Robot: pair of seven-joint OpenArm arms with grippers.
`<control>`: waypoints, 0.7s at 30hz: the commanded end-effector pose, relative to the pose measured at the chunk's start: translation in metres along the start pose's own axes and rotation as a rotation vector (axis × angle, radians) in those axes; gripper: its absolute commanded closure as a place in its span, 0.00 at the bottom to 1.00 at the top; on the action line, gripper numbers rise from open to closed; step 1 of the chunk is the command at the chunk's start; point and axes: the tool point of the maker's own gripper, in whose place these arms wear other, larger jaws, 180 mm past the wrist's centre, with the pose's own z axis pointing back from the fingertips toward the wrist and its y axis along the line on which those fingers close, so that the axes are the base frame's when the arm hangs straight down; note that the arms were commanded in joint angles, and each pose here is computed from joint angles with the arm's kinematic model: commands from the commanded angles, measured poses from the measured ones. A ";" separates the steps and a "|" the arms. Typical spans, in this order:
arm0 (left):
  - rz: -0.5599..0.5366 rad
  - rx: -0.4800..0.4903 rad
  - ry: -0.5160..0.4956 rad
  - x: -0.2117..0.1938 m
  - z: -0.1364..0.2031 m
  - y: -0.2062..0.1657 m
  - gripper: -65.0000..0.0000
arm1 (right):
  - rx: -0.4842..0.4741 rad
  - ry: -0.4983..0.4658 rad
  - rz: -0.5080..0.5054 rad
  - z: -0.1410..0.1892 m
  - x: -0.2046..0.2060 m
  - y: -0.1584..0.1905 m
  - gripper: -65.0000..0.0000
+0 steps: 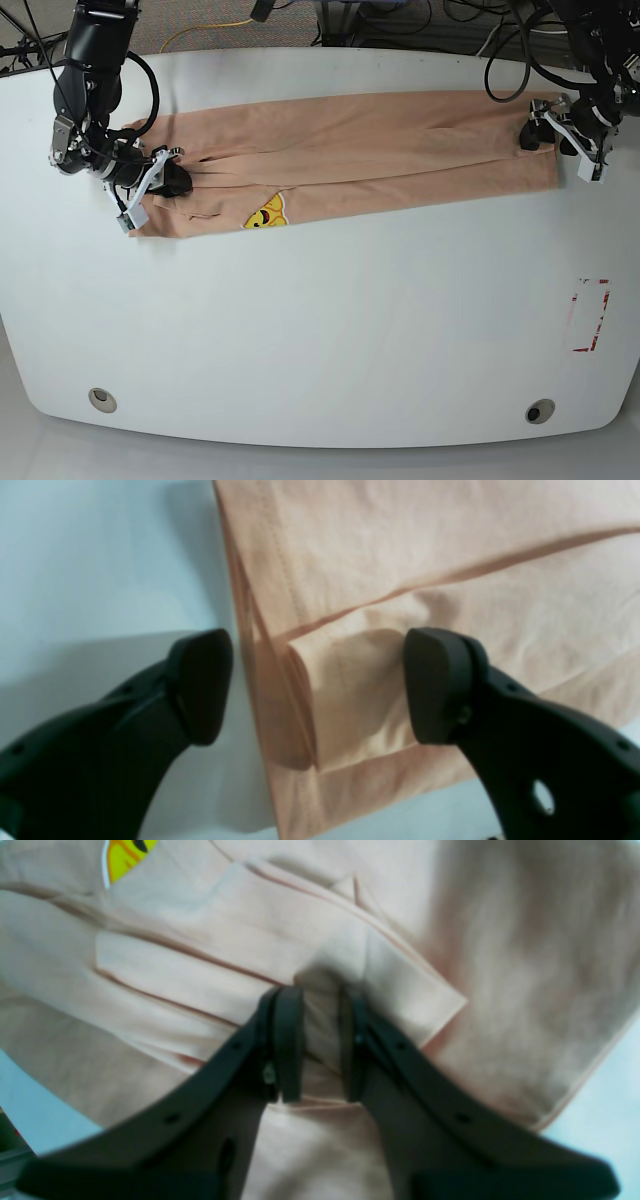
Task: Fold the T-shirt properly
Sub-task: 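Pinch the strip end with the left gripper while the right holds, then carry the strip end with the left gripper toward the right gripper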
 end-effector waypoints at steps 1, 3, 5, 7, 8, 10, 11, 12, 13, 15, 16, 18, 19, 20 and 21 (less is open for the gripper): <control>-0.008 0.009 0.025 -0.004 0.002 0.003 0.38 | -0.070 0.123 0.008 0.005 -0.024 -0.015 0.81; -0.001 0.006 0.029 -0.006 0.000 0.003 0.62 | -0.070 0.122 0.008 0.004 -0.024 -0.015 0.81; 0.003 0.005 0.033 -0.008 0.000 0.003 0.84 | -0.070 0.122 0.008 0.004 -0.024 -0.015 0.81; 0.000 0.005 0.028 -0.006 0.000 0.002 1.00 | -0.070 0.122 0.008 0.004 -0.024 -0.015 0.81; -0.001 0.004 0.025 -0.005 0.001 0.002 1.00 | -0.070 0.122 0.008 0.004 -0.024 -0.015 0.81; -0.020 0.014 0.004 0.003 0.006 0.002 1.00 | -0.070 0.122 0.008 0.004 -0.024 -0.015 0.81; -0.036 0.019 -0.009 0.009 0.008 0.001 0.99 | -0.069 0.121 0.007 0.004 -0.024 -0.015 0.81; -0.060 0.027 -0.019 0.013 0.013 -0.001 0.99 | -0.069 0.121 0.007 0.004 -0.024 -0.015 0.81; -0.083 0.033 -0.025 0.016 0.017 -0.004 0.99 | -0.069 0.121 0.007 0.004 -0.024 -0.015 0.81; -0.153 0.049 -0.059 0.029 0.030 -0.013 0.99 | -0.069 0.121 0.007 0.004 -0.024 -0.015 0.81; -0.184 0.051 -0.076 0.035 0.034 -0.021 0.99 | -0.069 0.121 0.007 0.004 -0.024 -0.015 0.81; -0.227 0.033 -0.107 0.044 0.037 -0.039 0.99 | -0.069 0.121 0.007 0.004 -0.024 -0.015 0.81; -0.266 0.014 -0.121 0.049 0.038 -0.054 0.99 | -0.069 0.121 0.007 0.004 -0.024 -0.015 0.81; -0.291 -0.003 -0.121 0.049 0.038 -0.065 0.99 | -0.069 0.121 0.007 0.004 -0.024 -0.015 0.81; -0.312 -0.017 -0.120 0.049 0.038 -0.073 0.99 | -0.069 0.121 0.007 0.004 -0.024 -0.015 0.81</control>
